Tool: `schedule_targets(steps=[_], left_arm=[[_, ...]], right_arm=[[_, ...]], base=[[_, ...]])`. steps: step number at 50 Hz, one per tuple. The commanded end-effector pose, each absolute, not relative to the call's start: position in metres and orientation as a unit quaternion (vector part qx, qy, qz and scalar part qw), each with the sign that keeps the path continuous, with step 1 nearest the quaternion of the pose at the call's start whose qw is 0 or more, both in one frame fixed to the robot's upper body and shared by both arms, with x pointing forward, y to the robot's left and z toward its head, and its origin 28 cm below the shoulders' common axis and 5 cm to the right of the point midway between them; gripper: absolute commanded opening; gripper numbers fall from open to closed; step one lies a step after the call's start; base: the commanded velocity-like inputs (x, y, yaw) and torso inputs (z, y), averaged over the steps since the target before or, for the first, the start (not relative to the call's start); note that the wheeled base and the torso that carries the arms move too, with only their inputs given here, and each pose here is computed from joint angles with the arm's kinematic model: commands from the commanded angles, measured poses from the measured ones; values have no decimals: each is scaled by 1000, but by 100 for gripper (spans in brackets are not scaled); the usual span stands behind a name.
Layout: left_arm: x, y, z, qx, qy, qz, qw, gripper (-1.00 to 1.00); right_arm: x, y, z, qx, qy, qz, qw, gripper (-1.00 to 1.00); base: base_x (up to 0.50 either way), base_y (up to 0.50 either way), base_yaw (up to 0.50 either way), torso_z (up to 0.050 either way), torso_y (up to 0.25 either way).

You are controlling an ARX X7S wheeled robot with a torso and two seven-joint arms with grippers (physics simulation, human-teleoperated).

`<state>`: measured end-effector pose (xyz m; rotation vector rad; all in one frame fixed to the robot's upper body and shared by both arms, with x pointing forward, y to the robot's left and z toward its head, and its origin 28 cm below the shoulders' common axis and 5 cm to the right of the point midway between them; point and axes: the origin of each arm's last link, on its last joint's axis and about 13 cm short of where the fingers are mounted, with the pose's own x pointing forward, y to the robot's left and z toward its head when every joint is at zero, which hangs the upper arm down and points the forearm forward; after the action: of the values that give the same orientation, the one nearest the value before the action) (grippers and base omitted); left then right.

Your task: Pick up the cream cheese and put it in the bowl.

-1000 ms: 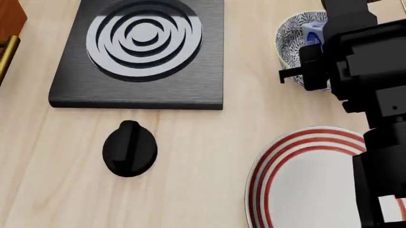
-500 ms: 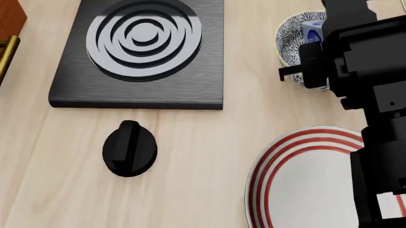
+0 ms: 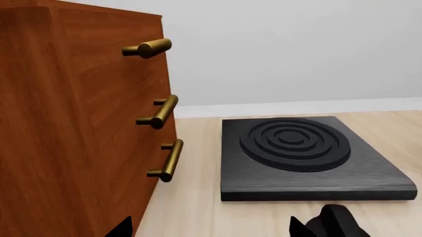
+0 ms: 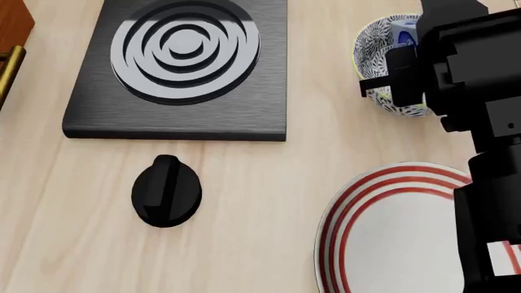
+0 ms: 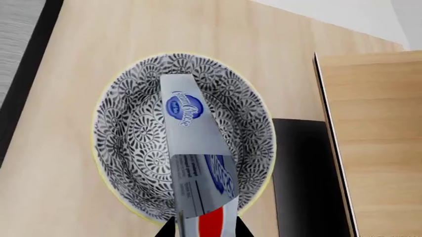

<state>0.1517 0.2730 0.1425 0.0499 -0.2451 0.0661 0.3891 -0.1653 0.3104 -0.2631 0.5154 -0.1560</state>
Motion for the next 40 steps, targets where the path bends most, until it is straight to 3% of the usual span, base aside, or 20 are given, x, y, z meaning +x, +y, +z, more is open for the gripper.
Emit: schedule_targets(steps=[1, 40], left_arm=[[152, 272, 142, 24, -122, 30, 992, 100], [150, 273, 143, 22, -125, 30, 991, 100]], right_arm=[[386, -165, 319, -136, 245, -83, 956, 100], [356, -167, 365, -118, 212, -81, 967, 100]], base=[[0, 0, 0, 0, 0], [0, 0, 0, 0, 0]])
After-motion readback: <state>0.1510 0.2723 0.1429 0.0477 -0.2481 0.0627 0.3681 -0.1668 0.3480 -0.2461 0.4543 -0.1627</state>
